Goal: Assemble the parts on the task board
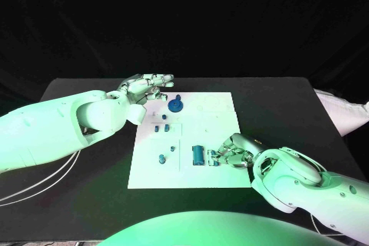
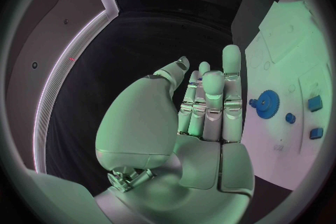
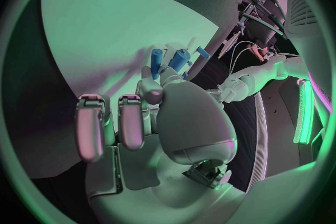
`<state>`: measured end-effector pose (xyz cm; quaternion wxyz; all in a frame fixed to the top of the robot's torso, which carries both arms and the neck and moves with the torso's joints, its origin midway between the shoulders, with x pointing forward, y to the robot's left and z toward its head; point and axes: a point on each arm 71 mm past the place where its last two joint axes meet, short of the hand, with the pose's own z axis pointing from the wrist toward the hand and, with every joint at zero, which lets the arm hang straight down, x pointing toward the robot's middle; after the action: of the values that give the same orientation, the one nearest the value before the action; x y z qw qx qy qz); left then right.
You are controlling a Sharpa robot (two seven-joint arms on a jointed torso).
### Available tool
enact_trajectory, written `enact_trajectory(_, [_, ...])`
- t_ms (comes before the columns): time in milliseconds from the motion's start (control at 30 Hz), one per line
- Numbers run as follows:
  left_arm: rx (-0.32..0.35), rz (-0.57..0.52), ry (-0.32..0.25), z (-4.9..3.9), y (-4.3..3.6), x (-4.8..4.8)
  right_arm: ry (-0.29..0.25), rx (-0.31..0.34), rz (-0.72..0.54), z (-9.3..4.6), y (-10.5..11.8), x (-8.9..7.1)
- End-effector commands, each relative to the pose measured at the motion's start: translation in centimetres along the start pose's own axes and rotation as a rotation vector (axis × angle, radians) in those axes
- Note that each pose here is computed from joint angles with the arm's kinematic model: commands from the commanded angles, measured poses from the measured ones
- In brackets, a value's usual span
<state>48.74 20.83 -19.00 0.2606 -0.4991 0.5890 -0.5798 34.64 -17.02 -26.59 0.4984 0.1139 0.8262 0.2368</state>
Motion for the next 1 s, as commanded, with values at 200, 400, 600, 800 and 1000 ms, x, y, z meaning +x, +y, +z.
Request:
enact_trajectory(200, [0.002,-0.002,0.026,0.06,-0.01,0.38,0.023,0.003,0.001,0.13,0.2,0.32])
enact_trajectory(400, [0.001,-0.002,0.029,0.1,0.01,0.47,0.026,0.002,0.0,0.31,0.3,0.41])
enact_trajectory(600, [-0.001,-0.002,0.037,0.2,0.05,0.68,0.03,0.0,0.0,0.43,0.44,0.5])
enact_trajectory(800, [-0.003,0.0,0.038,0.19,0.06,0.64,0.027,-0.004,0.001,0.47,0.57,0.52])
enact_trajectory(1000, [-0.004,0.001,0.038,0.18,0.06,0.58,0.021,-0.009,-0.004,0.42,0.64,0.48])
